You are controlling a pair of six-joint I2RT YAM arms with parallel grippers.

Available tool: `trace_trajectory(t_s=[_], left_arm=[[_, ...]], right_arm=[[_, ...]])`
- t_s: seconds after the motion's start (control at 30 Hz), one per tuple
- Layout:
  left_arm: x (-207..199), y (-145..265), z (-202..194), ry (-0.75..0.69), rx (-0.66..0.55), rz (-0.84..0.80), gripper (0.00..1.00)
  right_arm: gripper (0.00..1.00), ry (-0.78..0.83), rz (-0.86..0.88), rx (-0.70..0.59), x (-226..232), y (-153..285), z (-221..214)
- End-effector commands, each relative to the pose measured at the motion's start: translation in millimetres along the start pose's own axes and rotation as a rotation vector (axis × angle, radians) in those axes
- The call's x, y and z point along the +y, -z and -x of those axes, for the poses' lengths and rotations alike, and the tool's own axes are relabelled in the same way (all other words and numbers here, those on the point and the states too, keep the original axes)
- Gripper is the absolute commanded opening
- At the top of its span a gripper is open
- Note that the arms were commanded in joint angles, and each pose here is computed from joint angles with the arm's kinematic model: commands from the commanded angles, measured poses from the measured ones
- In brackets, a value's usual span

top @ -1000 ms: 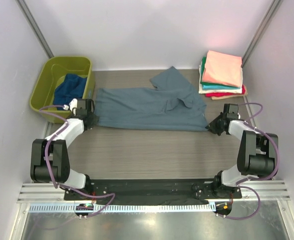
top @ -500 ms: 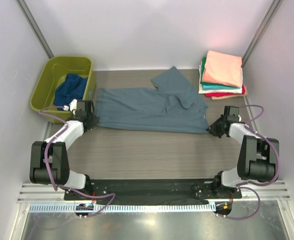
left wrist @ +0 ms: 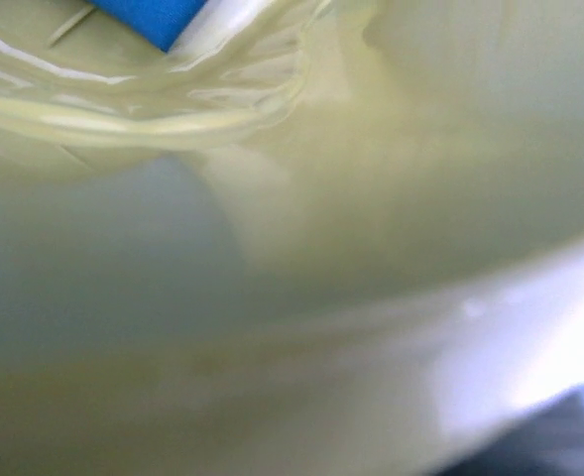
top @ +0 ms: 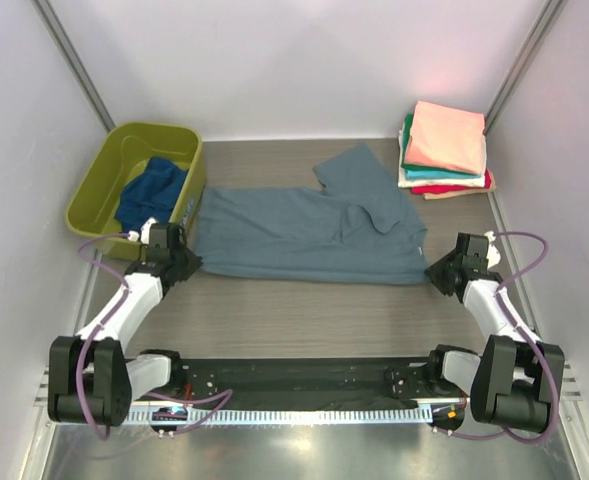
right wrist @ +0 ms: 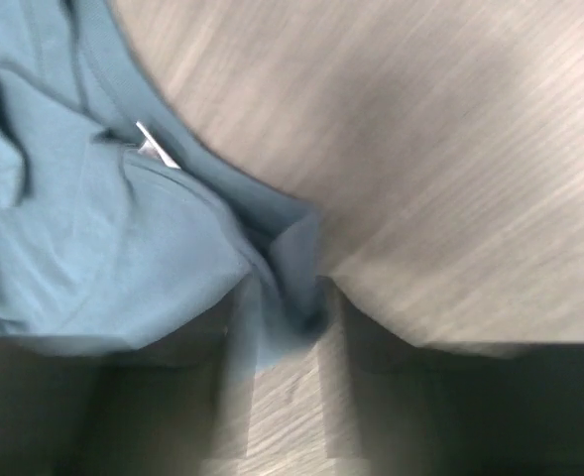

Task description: Fold and stack the t-shirts

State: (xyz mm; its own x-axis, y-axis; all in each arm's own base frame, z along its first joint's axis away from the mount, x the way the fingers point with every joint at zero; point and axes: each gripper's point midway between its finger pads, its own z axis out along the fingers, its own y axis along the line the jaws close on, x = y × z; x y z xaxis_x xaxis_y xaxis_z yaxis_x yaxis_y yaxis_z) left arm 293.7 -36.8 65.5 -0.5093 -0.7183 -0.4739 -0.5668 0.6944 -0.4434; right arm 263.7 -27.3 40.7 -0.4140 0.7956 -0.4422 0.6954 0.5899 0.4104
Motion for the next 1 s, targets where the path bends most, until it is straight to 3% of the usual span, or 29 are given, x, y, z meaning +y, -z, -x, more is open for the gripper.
trace_trajectory(t_s=[0.0,0.07,0.13,0.47,0.57,0.73,0.8,0.83,0.87,0.97], left_arm=[[48,14,-60,0.026,0.22,0.135,0.36],[44,18,-57,0.018,0.203,0.11,0.61],[42,22,-52,0.004,0.186,0.106,0.67],[-39,39,-1,-0.157,0.048,-0.016,0.68],[-55,12,18,-0.182,0.032,0.066,0.68],[-65,-67,21,-0.154,0.099,0.175,0.66],[-93,-85,44,-0.155,0.066,0.172,0.65],[-80,-101,39,-0.167,0.101,0.254,0.64],[-101,-106,64,-0.142,0.054,0.236,0.64],[-101,-131,83,-0.058,0.076,0.253,0.64]], right_arm=[[0.74,-0.013,-0.027,-0.055,-9,5,8],[0.89,-0.003,-0.018,-0.062,-5,7,13],[0.93,0.01,0.011,-0.067,5,11,19],[0.95,0.144,0.223,-0.11,66,51,33],[0.95,0.177,0.245,-0.097,81,54,32],[0.95,0.209,0.263,-0.088,99,53,33],[0.95,0.236,0.274,-0.083,110,52,32],[0.95,0.244,0.292,-0.096,119,56,38],[0.95,0.26,0.303,-0.089,125,56,37],[0.95,0.319,0.33,-0.067,151,53,35]])
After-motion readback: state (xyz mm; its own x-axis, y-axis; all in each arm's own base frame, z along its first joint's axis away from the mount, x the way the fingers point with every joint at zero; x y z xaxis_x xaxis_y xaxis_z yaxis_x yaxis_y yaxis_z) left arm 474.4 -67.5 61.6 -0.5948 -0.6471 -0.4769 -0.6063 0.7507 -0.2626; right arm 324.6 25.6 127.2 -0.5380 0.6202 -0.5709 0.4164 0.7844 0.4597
